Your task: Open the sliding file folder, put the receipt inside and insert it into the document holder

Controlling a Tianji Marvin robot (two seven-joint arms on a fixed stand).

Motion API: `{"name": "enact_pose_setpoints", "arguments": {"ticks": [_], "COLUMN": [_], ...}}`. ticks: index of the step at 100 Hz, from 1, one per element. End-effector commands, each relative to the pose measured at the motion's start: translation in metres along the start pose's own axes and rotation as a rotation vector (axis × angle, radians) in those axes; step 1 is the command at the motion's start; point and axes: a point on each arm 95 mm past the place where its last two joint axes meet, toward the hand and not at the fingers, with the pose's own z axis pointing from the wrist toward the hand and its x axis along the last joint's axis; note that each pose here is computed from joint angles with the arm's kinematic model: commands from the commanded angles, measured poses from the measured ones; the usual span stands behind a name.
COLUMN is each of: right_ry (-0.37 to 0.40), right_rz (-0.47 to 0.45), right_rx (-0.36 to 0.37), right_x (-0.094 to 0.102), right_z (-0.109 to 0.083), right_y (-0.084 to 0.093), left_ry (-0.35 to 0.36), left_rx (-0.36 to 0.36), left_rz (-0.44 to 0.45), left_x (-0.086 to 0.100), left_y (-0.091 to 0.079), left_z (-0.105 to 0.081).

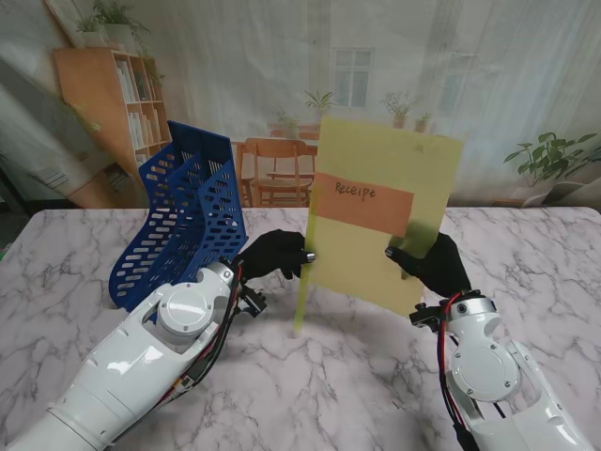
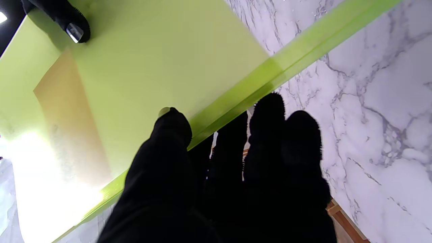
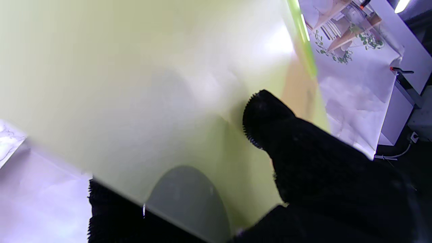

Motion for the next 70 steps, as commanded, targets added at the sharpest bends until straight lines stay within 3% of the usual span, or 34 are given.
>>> {"name": "enact_pose_setpoints", "arguments": {"ticks": [1, 41, 70], "right_ry": [-0.032, -0.073, -0.071], "right_rz": [-0.009, -0.051, -0.031], "right_rx": [0.033, 0.093, 0.081], "right_x": [-0.009, -0.023, -0.024], "right_z": [-0.003, -0.008, -0.01], "right_y": [-0.008, -0.017, -0.018], "left_ry": [0.022, 0.045, 0.032], "left_rx": [-0.002, 0.013, -0.019], "left_rz": [0.003, 0.013, 0.025], "left_x": [0.01, 0.026, 0.03], "left_y": [-0.005, -0.021, -0.017], "left_z": [0.005, 0.012, 0.013]}}
